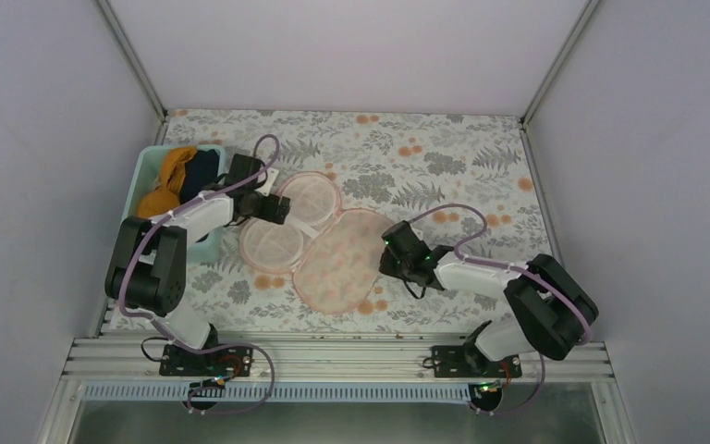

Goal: Unzip the laundry bag and remove the bra

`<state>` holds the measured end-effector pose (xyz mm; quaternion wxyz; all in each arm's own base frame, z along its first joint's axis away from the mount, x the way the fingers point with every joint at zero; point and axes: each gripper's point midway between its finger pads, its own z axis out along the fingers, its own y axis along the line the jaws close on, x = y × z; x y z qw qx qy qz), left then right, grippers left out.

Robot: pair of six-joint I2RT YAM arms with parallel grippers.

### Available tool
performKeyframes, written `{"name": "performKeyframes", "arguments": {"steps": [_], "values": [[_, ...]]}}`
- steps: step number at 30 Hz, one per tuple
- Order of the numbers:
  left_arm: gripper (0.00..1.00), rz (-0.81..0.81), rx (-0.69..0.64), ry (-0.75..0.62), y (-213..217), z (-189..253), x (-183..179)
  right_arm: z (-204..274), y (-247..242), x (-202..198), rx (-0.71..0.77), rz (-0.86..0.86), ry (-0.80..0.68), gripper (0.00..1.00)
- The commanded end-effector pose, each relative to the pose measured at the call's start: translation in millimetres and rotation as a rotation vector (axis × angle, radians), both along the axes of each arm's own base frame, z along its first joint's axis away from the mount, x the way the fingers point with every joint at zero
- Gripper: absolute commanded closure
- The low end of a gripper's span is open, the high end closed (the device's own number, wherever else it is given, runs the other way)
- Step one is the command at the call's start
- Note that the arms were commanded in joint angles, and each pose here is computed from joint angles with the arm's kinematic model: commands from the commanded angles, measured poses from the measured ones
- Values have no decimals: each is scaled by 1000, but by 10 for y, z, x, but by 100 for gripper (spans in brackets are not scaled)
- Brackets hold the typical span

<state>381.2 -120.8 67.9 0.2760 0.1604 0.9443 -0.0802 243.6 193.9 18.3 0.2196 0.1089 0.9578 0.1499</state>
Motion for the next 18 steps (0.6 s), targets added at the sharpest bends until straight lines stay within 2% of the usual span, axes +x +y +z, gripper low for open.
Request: {"name": "performKeyframes", "arguments": {"steps": [1, 10, 15, 18], "values": [[0, 96, -39, -7, 216, -30, 50, 191, -46, 120, 40, -49, -60, 96], [0, 91, -76, -11, 195, -37, 10, 1001, -409, 430, 74, -22, -209, 97], [0, 46, -213, 42, -18, -187, -191, 1467, -549, 528, -14, 27, -248, 97], [5, -24, -321, 80, -247, -214, -353, 1565, -446, 615, -23, 79, -235, 97]]}}
